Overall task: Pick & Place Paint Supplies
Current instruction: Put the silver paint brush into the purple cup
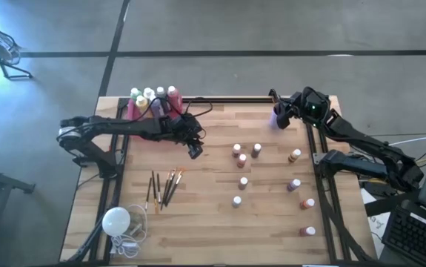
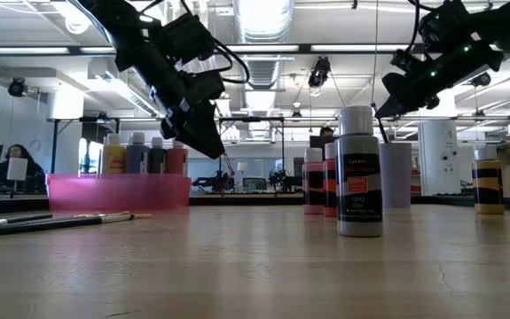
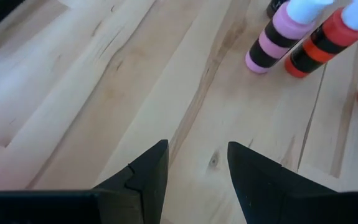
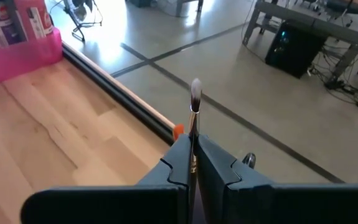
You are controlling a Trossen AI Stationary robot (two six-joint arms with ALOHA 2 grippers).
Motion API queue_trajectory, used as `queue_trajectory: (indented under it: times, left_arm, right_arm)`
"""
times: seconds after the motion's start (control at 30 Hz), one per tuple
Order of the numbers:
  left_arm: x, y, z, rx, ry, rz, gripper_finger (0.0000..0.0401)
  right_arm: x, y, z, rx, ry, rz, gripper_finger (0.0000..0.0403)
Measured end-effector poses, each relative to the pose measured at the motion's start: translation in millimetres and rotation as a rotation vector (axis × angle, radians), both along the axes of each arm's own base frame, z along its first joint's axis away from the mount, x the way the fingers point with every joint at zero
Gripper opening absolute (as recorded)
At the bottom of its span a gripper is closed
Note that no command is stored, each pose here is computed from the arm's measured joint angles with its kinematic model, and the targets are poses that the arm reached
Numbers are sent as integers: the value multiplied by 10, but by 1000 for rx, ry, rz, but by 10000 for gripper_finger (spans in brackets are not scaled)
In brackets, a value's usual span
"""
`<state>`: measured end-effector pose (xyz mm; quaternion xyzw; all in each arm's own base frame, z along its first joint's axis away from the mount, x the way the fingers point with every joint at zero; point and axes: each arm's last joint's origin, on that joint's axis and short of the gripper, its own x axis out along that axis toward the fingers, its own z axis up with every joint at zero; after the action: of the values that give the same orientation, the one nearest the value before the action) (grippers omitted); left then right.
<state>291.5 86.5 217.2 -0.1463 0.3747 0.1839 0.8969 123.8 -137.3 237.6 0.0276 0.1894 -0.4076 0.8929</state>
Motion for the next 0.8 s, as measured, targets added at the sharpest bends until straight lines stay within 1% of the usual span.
queue_trajectory:
  times: [0.37, 0.57, 0.8]
  left_arm:
    - [4, -21, -5, -5, 0, -3, 170]
    - [4, -23, -5, -5, 0, -3, 170]
    - [4, -22, -4, -5, 0, -3, 170]
  right_arm:
    - [-12, 14, -92, 29, 6, -6, 8]
    - [-27, 31, -197, 50, 23, -7, 8]
    - [-39, 43, -294, 48, 21, -8, 8]
